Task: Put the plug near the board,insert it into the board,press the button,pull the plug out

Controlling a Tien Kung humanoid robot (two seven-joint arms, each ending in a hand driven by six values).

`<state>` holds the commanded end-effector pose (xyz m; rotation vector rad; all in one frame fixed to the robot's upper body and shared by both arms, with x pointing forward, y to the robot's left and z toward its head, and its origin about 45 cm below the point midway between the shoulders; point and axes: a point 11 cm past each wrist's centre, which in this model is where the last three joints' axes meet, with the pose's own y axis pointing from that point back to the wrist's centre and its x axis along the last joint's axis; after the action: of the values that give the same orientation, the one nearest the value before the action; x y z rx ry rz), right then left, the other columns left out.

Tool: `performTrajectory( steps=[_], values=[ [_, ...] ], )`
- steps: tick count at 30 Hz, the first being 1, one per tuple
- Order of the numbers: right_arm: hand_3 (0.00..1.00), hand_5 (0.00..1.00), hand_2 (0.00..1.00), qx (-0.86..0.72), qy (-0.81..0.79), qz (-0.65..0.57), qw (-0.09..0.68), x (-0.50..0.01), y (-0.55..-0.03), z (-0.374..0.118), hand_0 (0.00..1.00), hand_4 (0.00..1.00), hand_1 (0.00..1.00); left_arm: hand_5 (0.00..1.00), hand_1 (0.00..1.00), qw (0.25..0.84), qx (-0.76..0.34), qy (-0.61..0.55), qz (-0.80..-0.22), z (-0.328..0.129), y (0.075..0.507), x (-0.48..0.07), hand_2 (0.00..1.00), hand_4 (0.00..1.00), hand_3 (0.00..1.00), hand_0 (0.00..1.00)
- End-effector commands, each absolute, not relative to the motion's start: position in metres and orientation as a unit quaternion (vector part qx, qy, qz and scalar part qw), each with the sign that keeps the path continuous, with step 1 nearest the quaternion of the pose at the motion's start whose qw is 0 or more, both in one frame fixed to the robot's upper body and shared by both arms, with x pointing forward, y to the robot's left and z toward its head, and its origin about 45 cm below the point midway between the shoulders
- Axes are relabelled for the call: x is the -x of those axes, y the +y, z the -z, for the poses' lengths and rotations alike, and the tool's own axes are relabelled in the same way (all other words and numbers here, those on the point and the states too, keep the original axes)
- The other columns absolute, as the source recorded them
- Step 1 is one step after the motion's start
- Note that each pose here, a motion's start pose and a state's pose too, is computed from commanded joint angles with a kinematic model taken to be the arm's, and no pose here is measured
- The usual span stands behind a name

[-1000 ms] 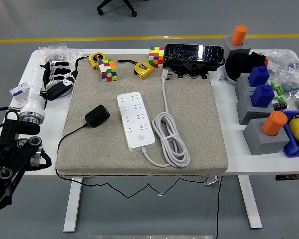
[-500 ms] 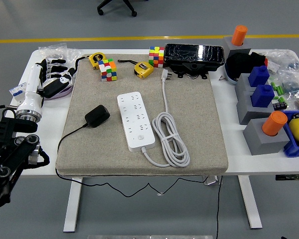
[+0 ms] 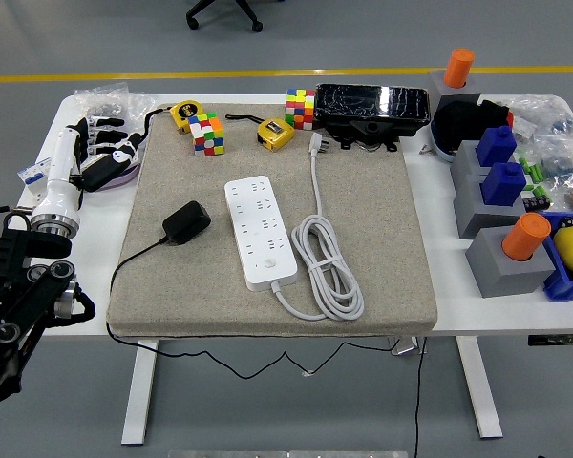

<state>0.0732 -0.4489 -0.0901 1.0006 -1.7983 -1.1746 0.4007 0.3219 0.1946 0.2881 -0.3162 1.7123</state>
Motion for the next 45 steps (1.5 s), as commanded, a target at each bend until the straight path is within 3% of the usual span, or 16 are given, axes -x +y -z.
performTrajectory(
  steps=[45],
  values=[
    [0.572,0.431,0.670,-0.393,-0.703,0.457,0.378,-0.0764,-0.4502,0.0890,0.547,0.914,0.651,0.301,0.631,0.637,-0.127,-0.136,-0.748,-0.1976,0.3219,-0.4028,0.552,0.765,0.599,0.555]
  ],
)
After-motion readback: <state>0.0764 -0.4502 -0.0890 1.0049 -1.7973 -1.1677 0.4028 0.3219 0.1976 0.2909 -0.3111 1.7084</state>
